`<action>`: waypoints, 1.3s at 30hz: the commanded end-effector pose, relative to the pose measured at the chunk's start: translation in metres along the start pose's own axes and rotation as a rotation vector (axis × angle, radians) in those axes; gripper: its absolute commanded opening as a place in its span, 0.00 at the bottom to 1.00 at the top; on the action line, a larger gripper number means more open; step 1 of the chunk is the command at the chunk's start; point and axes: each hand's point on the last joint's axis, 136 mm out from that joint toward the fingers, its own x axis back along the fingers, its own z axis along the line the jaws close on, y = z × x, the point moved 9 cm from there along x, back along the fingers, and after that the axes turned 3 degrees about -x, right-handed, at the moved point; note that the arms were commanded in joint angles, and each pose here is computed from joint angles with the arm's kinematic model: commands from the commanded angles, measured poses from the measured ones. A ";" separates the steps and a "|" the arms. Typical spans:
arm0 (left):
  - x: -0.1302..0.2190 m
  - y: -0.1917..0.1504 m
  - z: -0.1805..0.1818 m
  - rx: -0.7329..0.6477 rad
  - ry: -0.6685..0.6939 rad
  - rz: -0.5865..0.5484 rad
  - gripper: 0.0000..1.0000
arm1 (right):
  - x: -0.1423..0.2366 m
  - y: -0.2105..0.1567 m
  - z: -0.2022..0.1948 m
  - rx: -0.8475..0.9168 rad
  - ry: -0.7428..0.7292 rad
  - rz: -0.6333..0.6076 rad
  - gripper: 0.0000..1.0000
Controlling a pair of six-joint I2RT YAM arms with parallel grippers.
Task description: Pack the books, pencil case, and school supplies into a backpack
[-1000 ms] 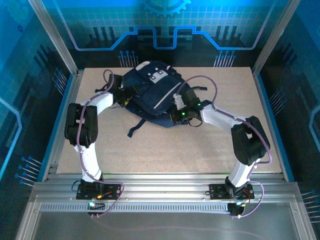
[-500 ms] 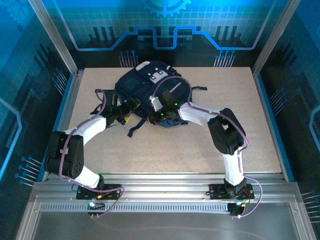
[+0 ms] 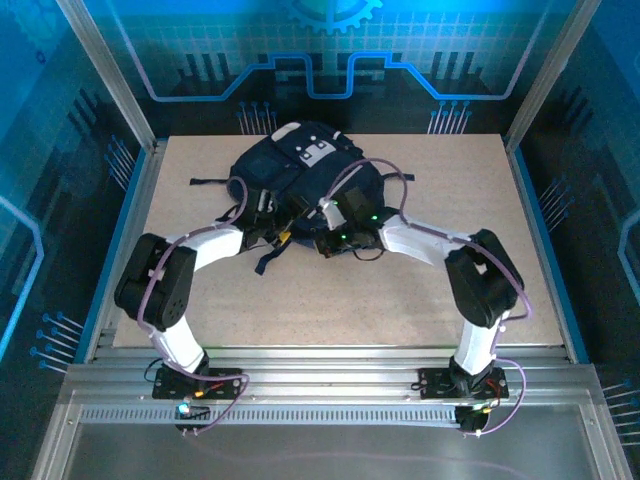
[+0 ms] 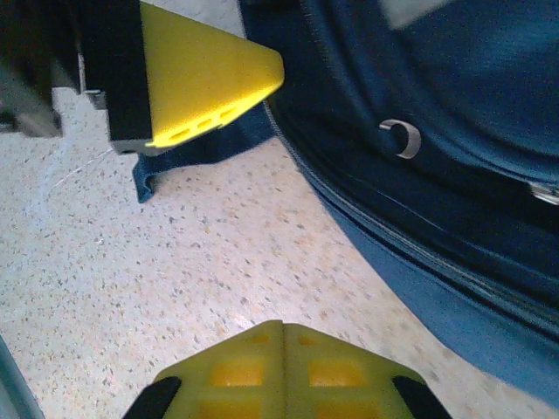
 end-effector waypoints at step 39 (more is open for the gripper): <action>0.005 0.022 -0.042 0.005 -0.071 -0.041 0.85 | -0.021 0.041 -0.031 0.114 0.058 0.000 0.68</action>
